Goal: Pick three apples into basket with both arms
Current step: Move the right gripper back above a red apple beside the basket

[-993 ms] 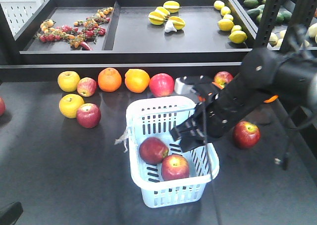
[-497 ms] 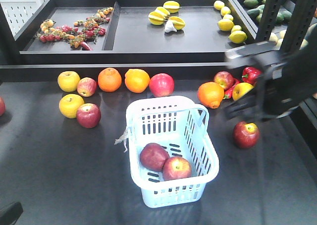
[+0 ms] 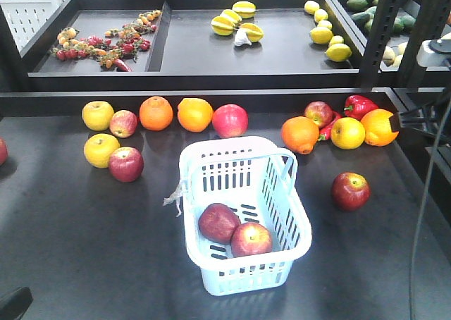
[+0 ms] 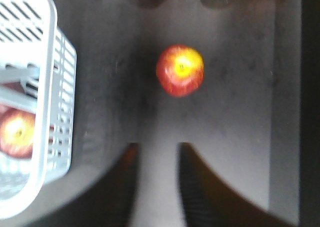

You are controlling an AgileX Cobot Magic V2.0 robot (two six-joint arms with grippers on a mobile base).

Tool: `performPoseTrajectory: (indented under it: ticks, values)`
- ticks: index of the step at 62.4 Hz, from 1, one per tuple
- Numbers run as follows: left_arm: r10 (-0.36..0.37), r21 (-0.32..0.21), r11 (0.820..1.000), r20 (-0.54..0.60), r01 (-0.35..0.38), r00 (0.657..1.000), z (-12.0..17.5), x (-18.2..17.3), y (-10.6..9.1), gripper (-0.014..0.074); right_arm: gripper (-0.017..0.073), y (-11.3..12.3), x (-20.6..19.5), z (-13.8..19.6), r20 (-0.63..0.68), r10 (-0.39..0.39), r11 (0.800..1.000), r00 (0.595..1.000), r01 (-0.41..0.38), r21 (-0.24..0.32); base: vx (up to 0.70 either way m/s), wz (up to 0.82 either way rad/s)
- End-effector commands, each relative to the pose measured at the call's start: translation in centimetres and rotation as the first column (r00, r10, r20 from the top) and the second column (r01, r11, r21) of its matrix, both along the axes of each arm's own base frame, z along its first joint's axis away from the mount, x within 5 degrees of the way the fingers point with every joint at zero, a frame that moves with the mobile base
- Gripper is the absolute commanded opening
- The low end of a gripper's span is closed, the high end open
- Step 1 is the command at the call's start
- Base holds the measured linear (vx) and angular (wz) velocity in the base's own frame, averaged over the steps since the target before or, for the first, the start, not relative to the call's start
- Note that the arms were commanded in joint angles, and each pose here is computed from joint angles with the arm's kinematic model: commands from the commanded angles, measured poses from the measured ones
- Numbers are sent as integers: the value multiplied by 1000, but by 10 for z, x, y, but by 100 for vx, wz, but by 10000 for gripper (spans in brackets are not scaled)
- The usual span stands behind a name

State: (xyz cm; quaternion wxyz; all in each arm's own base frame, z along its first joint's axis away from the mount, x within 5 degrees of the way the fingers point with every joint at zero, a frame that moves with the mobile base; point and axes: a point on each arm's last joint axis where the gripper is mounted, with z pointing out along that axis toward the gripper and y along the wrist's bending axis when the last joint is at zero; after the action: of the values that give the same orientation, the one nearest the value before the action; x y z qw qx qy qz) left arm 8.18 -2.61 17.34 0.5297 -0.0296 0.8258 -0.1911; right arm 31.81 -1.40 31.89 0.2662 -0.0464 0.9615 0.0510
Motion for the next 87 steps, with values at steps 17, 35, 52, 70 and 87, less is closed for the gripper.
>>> performPoseTrajectory:
  ticks: [17,35,52,70,87]
  values:
    - [19,-14,1000,18,-19,1000,8,3,1,-8,727,-10,57,-32,-2,-80,995,997,80,66,0,0]
    - [19,-14,1000,18,-19,1000,8,3,1,-8,689,-13,117,-74,-155,-86,990,984,102,98,0,0]
    - [19,-14,1000,18,-19,1000,8,3,1,-8,681,-16,151,-102,-214,-84,988,973,109,108,0,0]
    - [20,-14,1000,18,-20,1000,8,3,1,-8,670,-19,162,-126,-270,-80,990,960,107,89,0,0]
    - [22,-13,1000,19,-22,1000,8,3,1,-8,659,-20,168,-149,-299,-85,989,950,116,87,0,0]
